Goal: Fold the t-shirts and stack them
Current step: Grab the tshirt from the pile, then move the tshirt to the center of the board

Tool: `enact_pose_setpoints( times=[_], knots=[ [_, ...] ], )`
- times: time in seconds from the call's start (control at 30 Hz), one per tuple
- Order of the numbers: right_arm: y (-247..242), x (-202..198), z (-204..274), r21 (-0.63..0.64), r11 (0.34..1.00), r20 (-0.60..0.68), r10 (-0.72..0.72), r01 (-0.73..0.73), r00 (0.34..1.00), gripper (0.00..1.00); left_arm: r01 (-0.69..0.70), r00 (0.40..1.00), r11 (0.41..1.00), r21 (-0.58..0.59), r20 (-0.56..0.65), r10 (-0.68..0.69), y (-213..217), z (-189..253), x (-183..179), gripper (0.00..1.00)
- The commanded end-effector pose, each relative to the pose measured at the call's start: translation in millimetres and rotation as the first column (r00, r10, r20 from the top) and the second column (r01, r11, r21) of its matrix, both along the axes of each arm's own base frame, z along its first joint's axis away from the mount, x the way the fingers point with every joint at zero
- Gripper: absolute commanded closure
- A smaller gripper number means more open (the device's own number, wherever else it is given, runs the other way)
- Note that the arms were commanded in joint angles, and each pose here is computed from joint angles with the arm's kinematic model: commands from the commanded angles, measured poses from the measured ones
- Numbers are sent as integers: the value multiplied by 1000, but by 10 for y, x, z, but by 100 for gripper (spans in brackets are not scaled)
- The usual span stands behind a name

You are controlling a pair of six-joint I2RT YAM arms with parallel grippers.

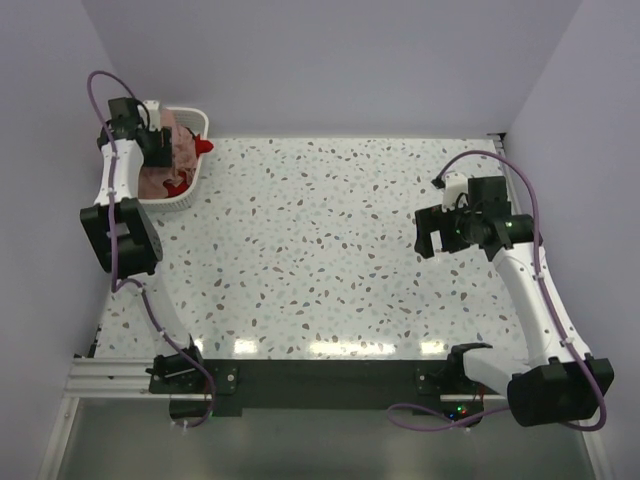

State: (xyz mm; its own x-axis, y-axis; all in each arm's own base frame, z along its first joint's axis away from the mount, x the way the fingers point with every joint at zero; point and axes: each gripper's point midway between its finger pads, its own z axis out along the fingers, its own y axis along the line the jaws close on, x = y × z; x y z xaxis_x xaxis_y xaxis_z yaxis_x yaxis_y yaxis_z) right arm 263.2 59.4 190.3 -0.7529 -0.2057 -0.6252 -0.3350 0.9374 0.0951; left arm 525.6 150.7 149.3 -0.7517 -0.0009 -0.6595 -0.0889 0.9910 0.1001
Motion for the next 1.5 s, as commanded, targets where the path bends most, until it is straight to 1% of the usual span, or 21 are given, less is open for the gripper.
enact_pose_setpoints(
  times=[0.0, 0.1, 0.3, 0.33, 0.37, 0.43, 0.47, 0.53, 0.63, 0.73, 0.77, 0.87, 0.97, 1.07, 1.13, 1.27, 1.3, 1.33, 1.37, 1.43, 1.47],
  knots=[
    [40, 82, 135, 32, 999, 39, -5, 4, 999, 1, -15, 998, 1000, -14, 58, 16, 14, 28, 152, 35],
    [40, 94, 126, 32, 999, 33, -8, 7, 999, 1, -13, 998, 1000, -25, 56, 14, 9, 6, 200, 42],
    [44, 117, 162, 41, 999, 35, -11, 10, 999, 1, -18, 999, 999, -34, 40, 19, 24, -68, 262, 45],
    [39, 113, 163, 41, 999, 34, -13, 12, 999, 1, -20, 999, 999, -34, 41, 21, 28, -69, 268, 50],
    [41, 119, 170, 40, 999, 34, -12, 11, 999, 1, -23, 999, 999, -29, 46, 24, 39, -53, 277, 62],
    [39, 120, 183, 39, 999, 35, -13, 12, 999, 1, -33, 996, 999, -27, 80, 35, 69, 63, 301, 74],
    [34, 111, 190, 39, 999, 35, -15, 13, 999, 1, -37, 995, 999, -31, 93, 40, 70, 119, 302, 88],
    [29, 113, 196, 38, 999, 39, -15, 14, 999, 1, -36, 988, 999, -22, 152, 39, 72, 394, 310, 95],
    [42, 102, 199, 45, 999, 38, -12, 10, 999, 1, -34, 969, 999, 24, 247, 27, 94, 855, 295, 95],
    [42, 105, 203, 49, 999, 39, -13, 11, 999, 1, -38, 939, 996, 77, 345, 9, 112, 1359, 247, 100],
    [43, 104, 204, 52, 999, 40, -13, 11, 999, 1, -45, 915, 994, 98, 403, 2, 107, 1638, 228, 100],
    [54, 99, 201, 59, 998, 39, -9, 6, 999, 1, -69, 873, 989, 133, 488, -4, 128, 2028, 183, 100],
    [54, 96, 196, 59, 998, 39, -9, 6, 999, 1, -81, 793, 985, 152, 609, -29, 79, 2598, 108, 100],
    [43, 93, 188, 58, 998, 37, -14, 12, 999, 1, -15, 711, 989, 146, 697, -93, -117, 3079, 78, 100],
    [42, 100, 202, 60, 998, 43, -14, 12, 999, 1, 86, 659, 981, 173, 729, -186, -425, 3328, 74, 100],
    [47, 88, 206, 72, 997, 37, -14, 11, 999, 1, 163, 504, 928, 336, 780, -371, -1153, 3977, -136, 100],
    [76, 80, 204, 88, 996, 32, -2, -1, 999, 1, 181, 401, 909, 375, 816, -416, -1471, 4313, -332, 100],
    [71, 74, 208, 96, 995, 28, -5, 2, 1000, 1, 195, 349, 901, 387, 832, -432, -1624, 4450, -432, 100],
    [69, 83, 197, 101, 995, 23, -5, 3, 1000, 2, 225, 260, 887, 403, 852, -453, -1888, 4662, -606, 100],
    [67, 90, 212, 116, 993, 21, -8, 6, 1000, 1, 298, 164, 862, 410, 868, -469, -2195, 4843, -793, 100],
    [63, 95, 213, 122, 992, 21, -10, 7, 1000, 1, 331, 85, 845, 421, 878, -471, -2411, 5012, -953, 100]
  ],
)
